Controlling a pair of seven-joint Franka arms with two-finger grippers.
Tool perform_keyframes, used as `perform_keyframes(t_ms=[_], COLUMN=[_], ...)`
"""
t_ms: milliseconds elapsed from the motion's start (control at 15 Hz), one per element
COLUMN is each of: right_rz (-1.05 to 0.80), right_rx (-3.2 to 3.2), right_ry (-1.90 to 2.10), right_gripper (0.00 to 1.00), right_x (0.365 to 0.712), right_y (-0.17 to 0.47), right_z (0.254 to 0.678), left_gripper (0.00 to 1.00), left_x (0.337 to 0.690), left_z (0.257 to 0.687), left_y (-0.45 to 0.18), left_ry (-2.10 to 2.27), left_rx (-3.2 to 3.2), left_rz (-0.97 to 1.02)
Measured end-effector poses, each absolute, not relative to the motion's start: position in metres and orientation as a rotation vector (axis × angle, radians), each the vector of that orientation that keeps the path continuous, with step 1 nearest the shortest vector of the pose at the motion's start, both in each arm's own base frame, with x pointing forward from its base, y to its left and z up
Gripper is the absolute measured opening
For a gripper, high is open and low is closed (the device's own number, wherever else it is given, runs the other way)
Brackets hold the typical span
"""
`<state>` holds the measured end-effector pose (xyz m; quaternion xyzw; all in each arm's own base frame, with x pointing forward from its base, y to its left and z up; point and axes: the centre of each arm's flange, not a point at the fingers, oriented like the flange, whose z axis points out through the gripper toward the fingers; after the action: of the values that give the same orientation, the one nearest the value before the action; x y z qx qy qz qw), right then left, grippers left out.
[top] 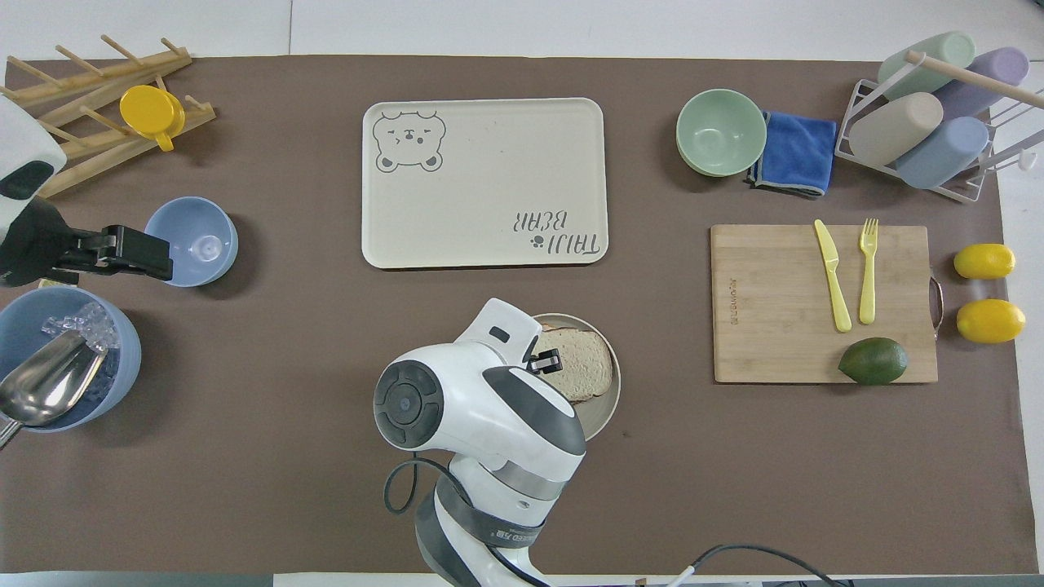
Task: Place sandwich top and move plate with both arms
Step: 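Release the bread and withdraw the right gripper while the left gripper reaches the plate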
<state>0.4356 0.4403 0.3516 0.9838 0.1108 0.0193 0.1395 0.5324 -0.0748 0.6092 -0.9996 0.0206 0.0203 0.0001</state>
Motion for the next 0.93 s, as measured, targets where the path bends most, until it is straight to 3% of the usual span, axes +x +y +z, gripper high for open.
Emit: perform_keyframes(t_ms=[200, 400, 600, 933], right_rz=[0.023, 0.096, 0.051, -0.102], right_rx=[2.961, 3.062, 3.112, 3.076], right_ry=[0.205, 0.036, -0.077, 0.026], right_gripper=[0.66, 0.97, 1.00, 1.00], right_x=[0.447, 0.498, 0.521, 0.512], right_y=[0.435, 0.365, 0.275, 0.142], right_z=[0.379, 0.449, 0.510, 0.575], left_gripper=[1.00, 1.00, 1.00, 1.00], left_x=[0.532, 0.531, 0.526, 0.508], left_z=[0.608, 0.599, 0.578, 0.533], left_y=[-0.075, -0.079, -0.095, -0.168], left_ry=[0.064, 0.038, 0.000, -0.010], left_rx=[-3.140, -3.159, -3.205, -3.245], left_rz=[0.065, 0.060, 0.062, 0.091])
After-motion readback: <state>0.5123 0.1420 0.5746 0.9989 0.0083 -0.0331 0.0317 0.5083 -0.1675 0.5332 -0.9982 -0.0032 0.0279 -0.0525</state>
